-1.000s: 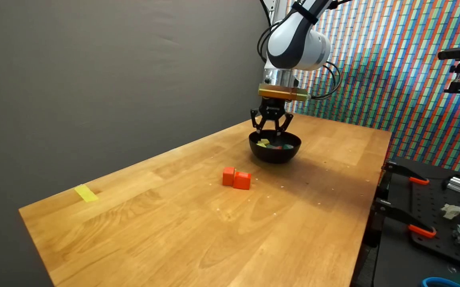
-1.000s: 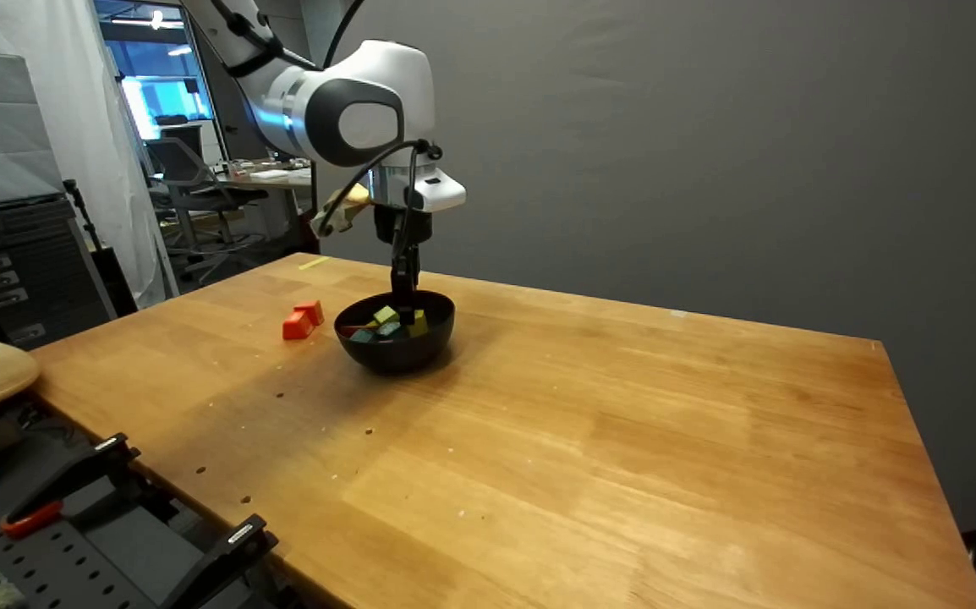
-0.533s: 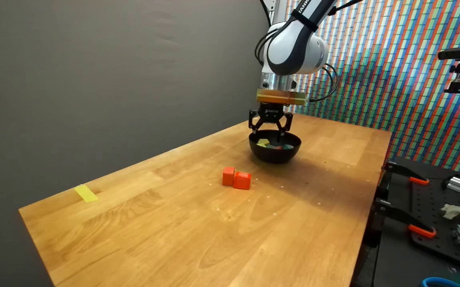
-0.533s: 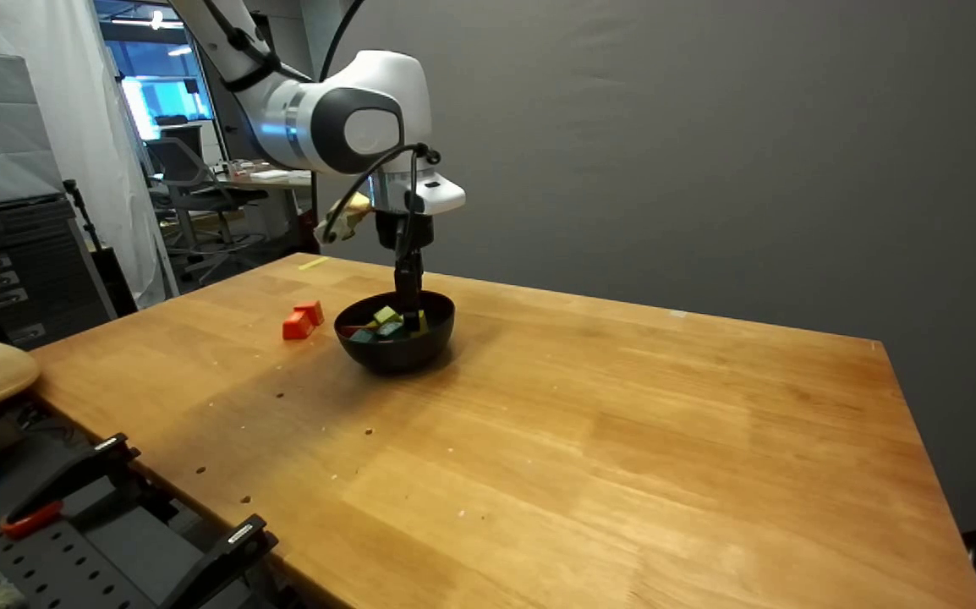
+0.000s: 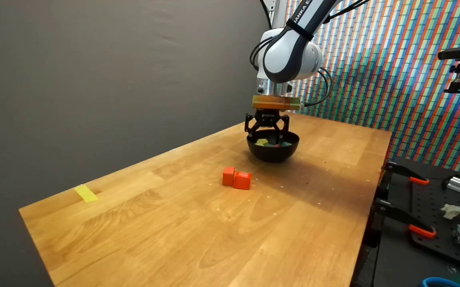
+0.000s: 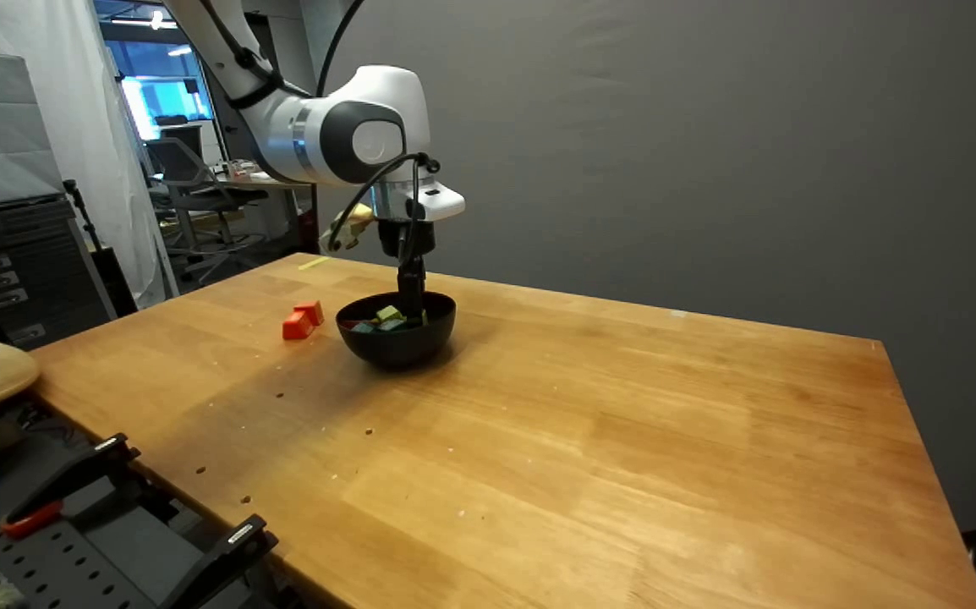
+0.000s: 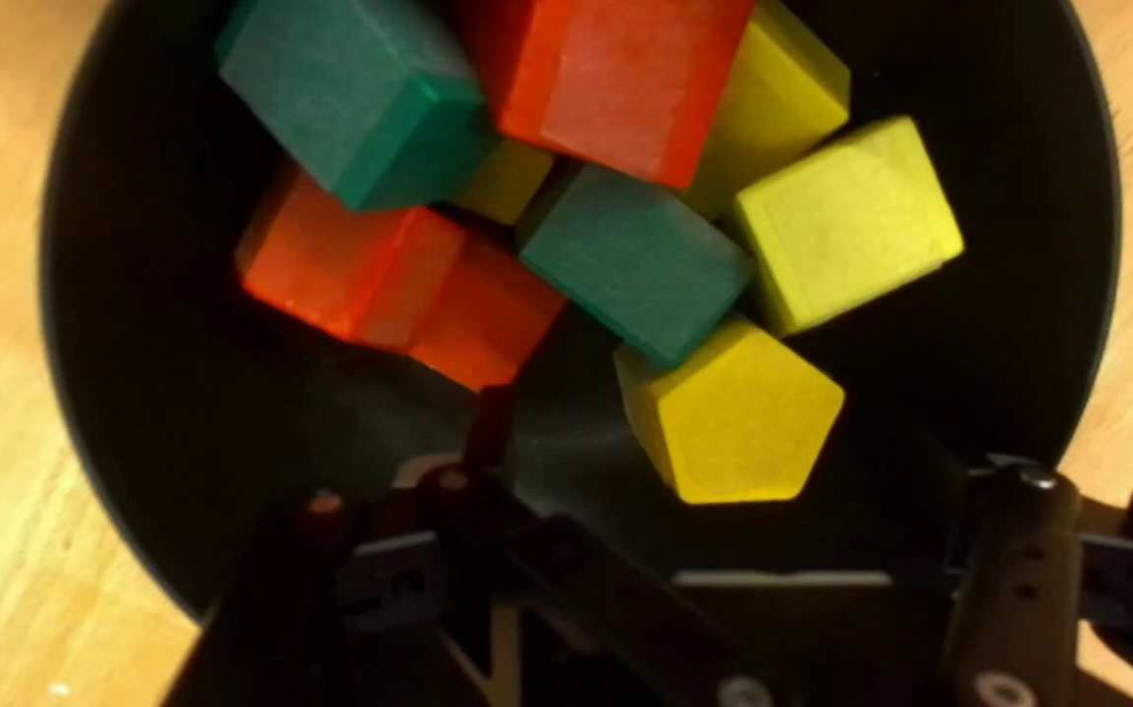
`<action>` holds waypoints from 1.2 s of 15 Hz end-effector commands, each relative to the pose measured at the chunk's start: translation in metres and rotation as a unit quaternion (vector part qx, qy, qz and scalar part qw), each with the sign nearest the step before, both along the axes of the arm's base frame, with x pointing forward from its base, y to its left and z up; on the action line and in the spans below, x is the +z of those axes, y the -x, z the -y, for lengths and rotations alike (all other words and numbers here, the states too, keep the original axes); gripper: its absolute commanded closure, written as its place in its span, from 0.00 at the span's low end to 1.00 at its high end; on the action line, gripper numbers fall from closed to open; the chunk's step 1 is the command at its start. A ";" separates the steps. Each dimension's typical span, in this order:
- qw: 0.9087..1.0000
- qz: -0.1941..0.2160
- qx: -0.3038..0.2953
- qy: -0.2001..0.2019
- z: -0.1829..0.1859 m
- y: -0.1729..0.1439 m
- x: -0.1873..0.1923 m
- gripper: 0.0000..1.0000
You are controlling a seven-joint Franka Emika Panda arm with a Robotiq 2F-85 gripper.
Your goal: Remove the cubes from the bowl
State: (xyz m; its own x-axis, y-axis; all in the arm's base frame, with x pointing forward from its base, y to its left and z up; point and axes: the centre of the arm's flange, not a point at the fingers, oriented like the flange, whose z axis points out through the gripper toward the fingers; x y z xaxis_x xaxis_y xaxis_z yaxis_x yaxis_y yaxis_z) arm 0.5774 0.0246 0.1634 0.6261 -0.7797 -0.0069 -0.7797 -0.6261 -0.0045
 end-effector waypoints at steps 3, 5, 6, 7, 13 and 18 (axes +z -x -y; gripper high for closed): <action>1.000 0.008 -0.014 0.016 0.003 -0.005 -0.005 0.53; 1.000 0.006 -0.022 0.016 0.008 -0.002 -0.005 0.68; 0.999 0.005 -0.028 0.016 0.011 -0.001 -0.006 0.75; 0.999 0.005 -0.032 0.016 0.013 -0.001 -0.006 0.75; 0.999 0.009 -0.037 0.003 0.021 0.005 0.027 0.79; 0.995 0.080 -0.029 0.050 0.070 0.017 0.108 0.79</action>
State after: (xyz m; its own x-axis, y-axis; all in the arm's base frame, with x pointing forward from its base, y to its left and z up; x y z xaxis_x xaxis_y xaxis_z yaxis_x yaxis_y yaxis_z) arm 0.5825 -0.0110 0.2158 0.5836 -0.8091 0.0692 -0.8087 -0.5868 -0.0410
